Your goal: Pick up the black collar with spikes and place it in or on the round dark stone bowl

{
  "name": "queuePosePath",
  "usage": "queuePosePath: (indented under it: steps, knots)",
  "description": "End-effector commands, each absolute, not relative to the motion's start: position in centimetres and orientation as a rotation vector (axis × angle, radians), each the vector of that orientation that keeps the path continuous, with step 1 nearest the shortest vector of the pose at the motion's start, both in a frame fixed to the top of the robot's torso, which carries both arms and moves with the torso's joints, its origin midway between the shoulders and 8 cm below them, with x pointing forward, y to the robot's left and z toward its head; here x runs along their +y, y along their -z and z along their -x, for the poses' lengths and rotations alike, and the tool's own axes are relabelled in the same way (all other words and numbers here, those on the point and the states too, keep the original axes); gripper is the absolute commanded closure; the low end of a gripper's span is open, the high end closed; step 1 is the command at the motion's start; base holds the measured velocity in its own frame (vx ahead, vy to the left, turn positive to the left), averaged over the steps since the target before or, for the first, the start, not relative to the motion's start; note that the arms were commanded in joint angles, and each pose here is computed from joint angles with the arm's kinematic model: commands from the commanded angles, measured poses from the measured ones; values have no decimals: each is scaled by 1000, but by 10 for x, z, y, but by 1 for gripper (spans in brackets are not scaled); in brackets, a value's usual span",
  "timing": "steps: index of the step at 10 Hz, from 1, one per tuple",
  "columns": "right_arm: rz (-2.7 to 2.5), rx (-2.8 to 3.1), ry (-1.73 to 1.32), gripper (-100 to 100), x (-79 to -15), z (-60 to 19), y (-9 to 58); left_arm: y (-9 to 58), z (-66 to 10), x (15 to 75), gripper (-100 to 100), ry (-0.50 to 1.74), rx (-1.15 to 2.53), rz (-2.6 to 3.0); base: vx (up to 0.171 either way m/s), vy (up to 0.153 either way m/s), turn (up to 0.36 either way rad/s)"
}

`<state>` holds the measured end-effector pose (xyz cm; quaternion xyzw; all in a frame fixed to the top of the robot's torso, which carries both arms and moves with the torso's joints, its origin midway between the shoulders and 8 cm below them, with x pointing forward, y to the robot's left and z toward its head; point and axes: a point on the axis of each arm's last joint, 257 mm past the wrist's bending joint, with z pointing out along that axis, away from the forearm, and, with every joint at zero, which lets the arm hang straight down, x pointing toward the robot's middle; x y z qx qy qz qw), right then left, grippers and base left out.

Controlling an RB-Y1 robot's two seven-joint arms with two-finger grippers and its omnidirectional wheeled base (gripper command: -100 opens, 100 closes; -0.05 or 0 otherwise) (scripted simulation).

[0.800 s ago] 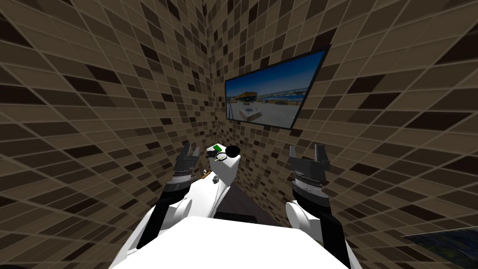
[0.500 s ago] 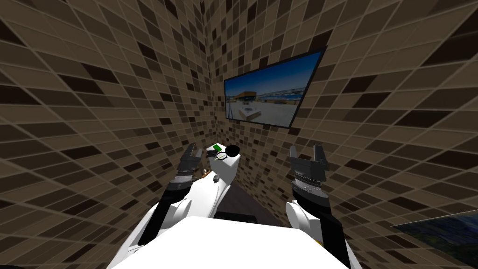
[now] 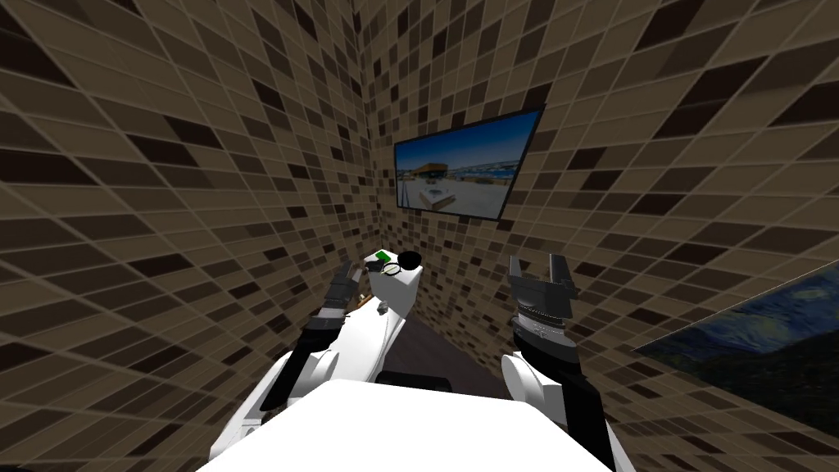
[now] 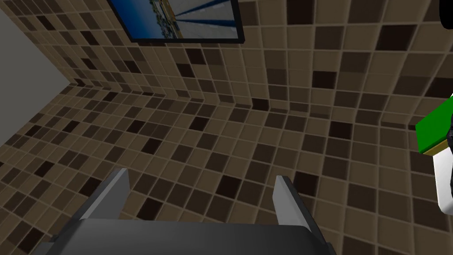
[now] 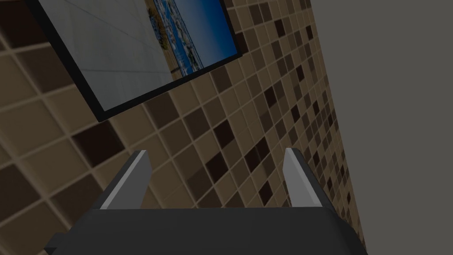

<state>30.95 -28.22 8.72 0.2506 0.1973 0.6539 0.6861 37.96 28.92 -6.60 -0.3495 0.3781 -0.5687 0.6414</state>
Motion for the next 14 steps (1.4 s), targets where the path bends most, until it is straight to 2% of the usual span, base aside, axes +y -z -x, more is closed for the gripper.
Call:
queuePosePath:
  steps: [1, 8, 14]
  knots:
    - [-561, 442, -1464, 0, -282, -309, -87, 83, -389, 288, -100, 1290, 893, 838, -64, 37, -67]
    - [-561, 442, -1464, 0, -282, -309, -87, 161, -416, 289, -100, 1248, 1012, 1019, -35, 20, -55]
    - [-561, 442, -1464, 0, -282, -309, -87, 231, -431, 290, -100, 1175, 1133, 1165, 52, -17, -11]
